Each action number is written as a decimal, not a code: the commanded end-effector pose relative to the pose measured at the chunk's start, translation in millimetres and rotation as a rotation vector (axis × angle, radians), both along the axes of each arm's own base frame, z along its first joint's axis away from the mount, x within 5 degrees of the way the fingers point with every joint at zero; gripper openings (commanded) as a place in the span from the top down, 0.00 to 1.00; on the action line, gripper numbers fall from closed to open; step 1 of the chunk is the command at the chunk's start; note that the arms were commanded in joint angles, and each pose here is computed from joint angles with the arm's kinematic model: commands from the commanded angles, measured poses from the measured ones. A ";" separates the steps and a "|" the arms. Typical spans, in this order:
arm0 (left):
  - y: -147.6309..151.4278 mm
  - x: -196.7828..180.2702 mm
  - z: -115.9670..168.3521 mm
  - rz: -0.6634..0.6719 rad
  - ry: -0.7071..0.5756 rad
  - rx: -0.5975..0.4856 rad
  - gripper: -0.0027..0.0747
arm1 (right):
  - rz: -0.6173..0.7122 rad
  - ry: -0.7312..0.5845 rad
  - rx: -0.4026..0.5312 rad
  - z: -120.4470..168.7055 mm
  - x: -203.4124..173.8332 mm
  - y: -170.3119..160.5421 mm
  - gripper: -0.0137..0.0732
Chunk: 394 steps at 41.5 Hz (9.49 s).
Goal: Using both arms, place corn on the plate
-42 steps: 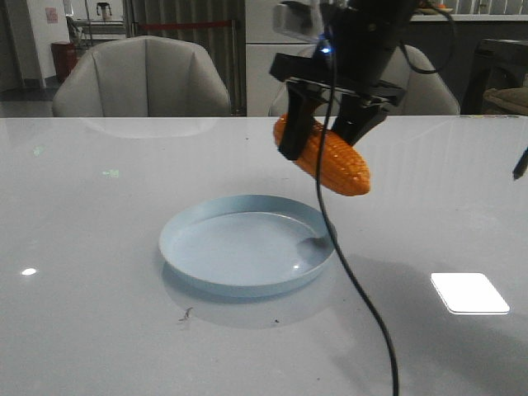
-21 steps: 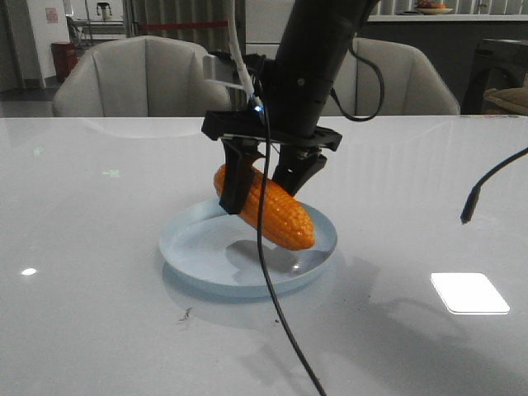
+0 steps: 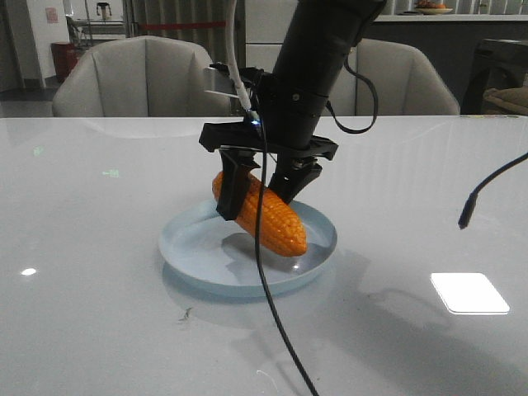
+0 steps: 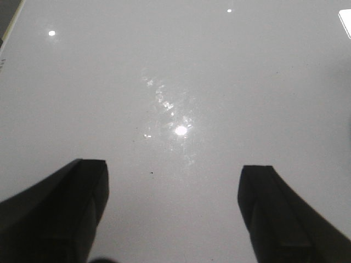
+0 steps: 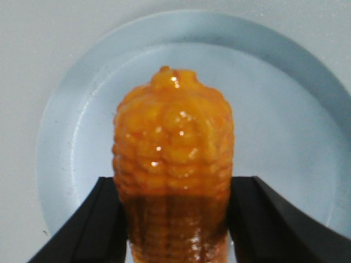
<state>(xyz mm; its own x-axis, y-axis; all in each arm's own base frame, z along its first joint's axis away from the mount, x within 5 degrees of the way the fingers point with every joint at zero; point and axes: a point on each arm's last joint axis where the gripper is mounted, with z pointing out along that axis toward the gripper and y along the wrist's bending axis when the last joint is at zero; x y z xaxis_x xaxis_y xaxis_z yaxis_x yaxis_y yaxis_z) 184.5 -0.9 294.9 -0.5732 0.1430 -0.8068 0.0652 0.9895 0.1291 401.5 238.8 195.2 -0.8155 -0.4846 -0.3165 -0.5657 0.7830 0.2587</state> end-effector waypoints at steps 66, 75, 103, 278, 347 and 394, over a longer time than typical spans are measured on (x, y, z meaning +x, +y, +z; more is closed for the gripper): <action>-0.4 2.1 15.6 -0.001 -0.095 -0.008 0.26 | -0.527 -0.770 0.080 240.4 -189.3 -224.8 0.12; -0.4 2.1 15.6 -0.001 -0.095 -0.008 0.26 | -0.600 -0.800 -0.011 185.0 -248.2 -239.5 0.12; -1.1 9.7 14.1 -0.007 -0.117 -0.010 0.26 | -0.603 -0.780 -0.018 133.3 -293.5 -236.3 0.12; -4.3 -122.7 -92.0 -0.072 -0.683 -0.143 0.85 | -0.524 -1.260 0.016 159.4 -394.3 -235.1 0.12; -4.3 -122.7 -92.0 -0.072 -0.683 -0.143 0.85 | -0.725 -1.072 0.361 -1.7 -348.2 -227.9 0.78; -4.3 -122.7 -92.0 -0.072 -0.683 -0.143 0.85 | -0.724 -1.070 0.361 -1.8 -348.3 -227.9 0.78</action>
